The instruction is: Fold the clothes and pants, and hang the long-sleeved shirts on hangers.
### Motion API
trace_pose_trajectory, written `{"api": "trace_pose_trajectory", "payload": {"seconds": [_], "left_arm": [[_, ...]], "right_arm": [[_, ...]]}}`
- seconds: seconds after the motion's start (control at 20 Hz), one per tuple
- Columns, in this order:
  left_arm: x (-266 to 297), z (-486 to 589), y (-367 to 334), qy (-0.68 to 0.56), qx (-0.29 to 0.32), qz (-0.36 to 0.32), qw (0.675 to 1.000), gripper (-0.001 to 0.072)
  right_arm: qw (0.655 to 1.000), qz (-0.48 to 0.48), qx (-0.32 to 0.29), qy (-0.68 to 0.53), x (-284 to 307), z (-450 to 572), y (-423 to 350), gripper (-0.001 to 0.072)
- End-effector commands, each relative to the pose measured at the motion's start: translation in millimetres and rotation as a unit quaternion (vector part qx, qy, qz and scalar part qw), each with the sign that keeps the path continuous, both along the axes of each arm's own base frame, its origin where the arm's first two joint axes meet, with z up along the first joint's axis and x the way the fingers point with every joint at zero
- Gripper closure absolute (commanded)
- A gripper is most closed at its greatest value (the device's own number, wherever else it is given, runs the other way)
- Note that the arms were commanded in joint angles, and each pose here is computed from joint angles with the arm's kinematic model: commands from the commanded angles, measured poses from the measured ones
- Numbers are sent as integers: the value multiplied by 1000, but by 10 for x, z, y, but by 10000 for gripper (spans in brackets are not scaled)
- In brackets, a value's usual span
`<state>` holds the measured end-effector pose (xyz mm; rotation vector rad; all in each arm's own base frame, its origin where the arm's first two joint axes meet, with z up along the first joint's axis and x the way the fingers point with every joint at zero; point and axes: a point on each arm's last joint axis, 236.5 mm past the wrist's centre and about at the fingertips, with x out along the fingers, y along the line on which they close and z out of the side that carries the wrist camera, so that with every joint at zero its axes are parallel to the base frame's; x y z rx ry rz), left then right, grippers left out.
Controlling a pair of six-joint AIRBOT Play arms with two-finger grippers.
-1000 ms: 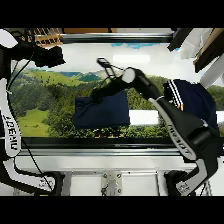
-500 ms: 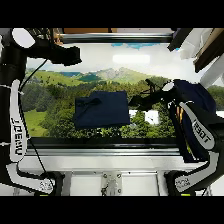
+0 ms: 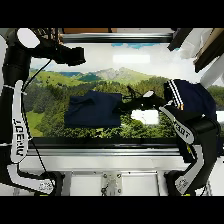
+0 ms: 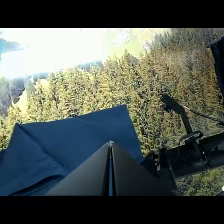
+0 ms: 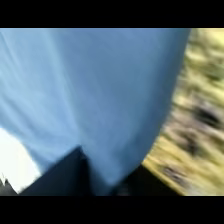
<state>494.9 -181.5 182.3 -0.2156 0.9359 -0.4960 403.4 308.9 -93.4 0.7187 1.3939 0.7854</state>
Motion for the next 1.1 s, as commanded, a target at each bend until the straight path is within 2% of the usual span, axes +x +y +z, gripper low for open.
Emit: {"api": "trace_pose_trajectory", "payload": {"seconds": [0.0, 0.1, 0.2, 0.35, 0.45, 0.65, 0.85, 0.95, 1.05], "left_arm": [[-18, -6, -6, 3, 1, -2, 1000, 697], [-33, -16, -3, 6, 2, -4, 1000, 697], [-37, -19, -3, 7, 3, -4, 1000, 697], [-36, -19, -3, 7, 2, -4, 1000, 697], [-35, -17, -5, 7, 2, -4, 1000, 697], [-29, -21, -6, 6, 2, -4, 1000, 697], [-14, -70, -10, 11, 3, -4, 1000, 697], [-13, -123, -15, 18, 4, -5, 1000, 697], [-32, -224, -11, 31, 6, -5, 1000, 697]], "right_arm": [[997, 46, 22, -57, -16, 226, 304, 696], [995, 45, -7, -89, 141, 435, 148, 696], [988, 17, -80, -132, 446, 779, -349, 696], [962, -97, -177, -185, 898, 1599, -1508, 696], [934, -178, -205, -232, 1043, 2188, -2258, 696], [881, -303, -230, -280, 916, 2954, -3454, 696], [839, -364, -268, -304, 642, 3277, -4230, 696], [831, -379, -289, -286, 486, 3242, -4503, 696], [839, -370, -320, -237, 251, 3032, -4666, 697]]}}
